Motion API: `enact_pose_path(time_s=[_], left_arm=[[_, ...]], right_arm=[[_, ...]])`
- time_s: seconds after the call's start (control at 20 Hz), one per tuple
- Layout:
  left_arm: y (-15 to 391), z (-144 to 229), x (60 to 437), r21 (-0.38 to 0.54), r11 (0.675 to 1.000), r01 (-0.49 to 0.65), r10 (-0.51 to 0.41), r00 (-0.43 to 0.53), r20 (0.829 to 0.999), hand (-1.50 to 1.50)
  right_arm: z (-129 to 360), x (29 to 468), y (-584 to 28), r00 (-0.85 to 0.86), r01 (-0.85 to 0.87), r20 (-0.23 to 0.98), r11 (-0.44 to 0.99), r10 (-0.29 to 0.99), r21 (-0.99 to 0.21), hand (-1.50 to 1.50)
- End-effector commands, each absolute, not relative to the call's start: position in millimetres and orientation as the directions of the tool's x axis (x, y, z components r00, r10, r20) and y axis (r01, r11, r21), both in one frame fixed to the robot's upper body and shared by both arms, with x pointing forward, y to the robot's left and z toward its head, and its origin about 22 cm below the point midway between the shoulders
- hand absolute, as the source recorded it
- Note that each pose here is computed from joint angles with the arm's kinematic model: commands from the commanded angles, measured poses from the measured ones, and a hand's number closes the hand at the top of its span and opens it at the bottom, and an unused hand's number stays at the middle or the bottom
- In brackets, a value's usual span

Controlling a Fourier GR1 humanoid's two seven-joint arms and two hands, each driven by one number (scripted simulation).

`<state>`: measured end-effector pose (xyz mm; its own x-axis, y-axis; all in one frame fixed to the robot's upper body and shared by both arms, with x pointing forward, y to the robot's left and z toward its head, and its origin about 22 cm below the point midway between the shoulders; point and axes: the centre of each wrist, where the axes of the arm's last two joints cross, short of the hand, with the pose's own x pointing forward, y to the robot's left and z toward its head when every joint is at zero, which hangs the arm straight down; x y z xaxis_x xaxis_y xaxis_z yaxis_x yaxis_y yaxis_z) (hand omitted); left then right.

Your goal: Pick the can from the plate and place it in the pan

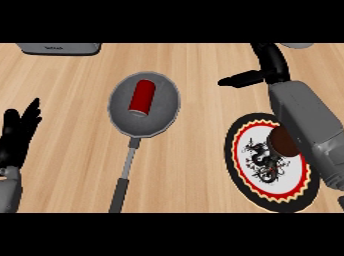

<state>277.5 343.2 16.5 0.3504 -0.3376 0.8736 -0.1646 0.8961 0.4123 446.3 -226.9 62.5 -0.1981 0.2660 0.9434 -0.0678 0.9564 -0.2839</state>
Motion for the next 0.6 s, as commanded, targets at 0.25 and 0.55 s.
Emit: enact_pose_path(time_s=[0.25,0.55], left_arm=[[354,23,264,0.422,0.893,-0.155,-0.349,0.352,0.868,0.00],[352,9,278,0.412,0.896,-0.166,-0.337,0.348,0.875,0.00]], right_arm=[[81,436,-327,-0.201,-0.099,0.934,0.942,0.295,-0.319,-1.50],[94,423,-376,-0.220,-0.110,0.932,0.943,0.287,-0.316,-1.50]])
